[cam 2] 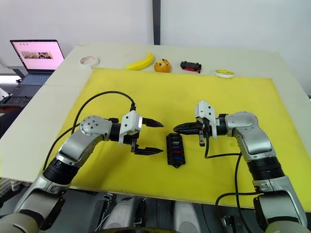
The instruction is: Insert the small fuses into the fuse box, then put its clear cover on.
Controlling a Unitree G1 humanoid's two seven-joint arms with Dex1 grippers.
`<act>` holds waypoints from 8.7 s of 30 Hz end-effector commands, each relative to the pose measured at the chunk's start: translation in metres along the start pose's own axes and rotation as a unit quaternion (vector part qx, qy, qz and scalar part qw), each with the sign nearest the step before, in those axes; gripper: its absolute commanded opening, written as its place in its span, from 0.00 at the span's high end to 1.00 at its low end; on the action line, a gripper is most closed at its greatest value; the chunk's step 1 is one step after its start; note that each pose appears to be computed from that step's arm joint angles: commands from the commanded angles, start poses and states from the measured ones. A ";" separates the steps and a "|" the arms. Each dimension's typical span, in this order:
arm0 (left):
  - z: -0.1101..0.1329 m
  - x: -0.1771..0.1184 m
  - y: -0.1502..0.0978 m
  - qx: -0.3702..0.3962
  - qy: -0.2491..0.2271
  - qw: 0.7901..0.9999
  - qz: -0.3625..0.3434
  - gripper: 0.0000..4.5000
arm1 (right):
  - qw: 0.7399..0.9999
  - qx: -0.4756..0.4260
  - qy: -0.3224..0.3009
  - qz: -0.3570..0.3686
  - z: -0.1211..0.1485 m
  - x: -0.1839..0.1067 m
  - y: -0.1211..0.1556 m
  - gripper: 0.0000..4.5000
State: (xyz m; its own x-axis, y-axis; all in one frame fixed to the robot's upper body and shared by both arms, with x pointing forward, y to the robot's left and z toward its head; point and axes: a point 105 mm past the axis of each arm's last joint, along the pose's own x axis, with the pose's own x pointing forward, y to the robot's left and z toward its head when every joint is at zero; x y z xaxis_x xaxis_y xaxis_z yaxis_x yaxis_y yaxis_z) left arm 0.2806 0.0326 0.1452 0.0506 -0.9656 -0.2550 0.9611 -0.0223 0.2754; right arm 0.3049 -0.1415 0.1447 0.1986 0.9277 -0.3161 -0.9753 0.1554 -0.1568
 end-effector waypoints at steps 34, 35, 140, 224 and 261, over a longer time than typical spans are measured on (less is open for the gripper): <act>0.008 -0.001 0.006 0.042 0.001 0.999 0.002 0.00 | 0.998 -0.024 0.065 0.004 -0.018 -0.002 0.007 0.99; 0.008 -0.002 0.006 0.042 0.001 0.999 0.002 0.00 | 0.998 -0.025 0.063 0.003 -0.017 -0.002 0.007 0.99; 0.045 -0.018 0.028 0.094 -0.038 0.986 -0.135 0.00 | 0.906 0.112 -0.024 -0.408 -0.011 -0.077 -0.020 0.62; -0.014 0.064 -0.058 -0.179 0.099 0.942 0.267 0.00 | 0.918 0.108 0.036 -0.379 -0.010 -0.122 0.065 0.62; -0.022 0.042 -0.020 -0.123 0.032 0.966 0.224 0.00 | 0.929 0.103 0.028 -0.356 -0.009 -0.108 0.061 0.62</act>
State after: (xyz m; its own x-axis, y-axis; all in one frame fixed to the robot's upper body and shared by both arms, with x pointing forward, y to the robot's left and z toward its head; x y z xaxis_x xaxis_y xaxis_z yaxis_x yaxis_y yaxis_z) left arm 0.2686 0.0019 0.1004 0.4809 -0.8407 -0.2491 0.8764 0.4695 0.1072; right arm 0.2239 -0.2392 0.1526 0.8012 0.5336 -0.2709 -0.5798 0.8042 -0.1306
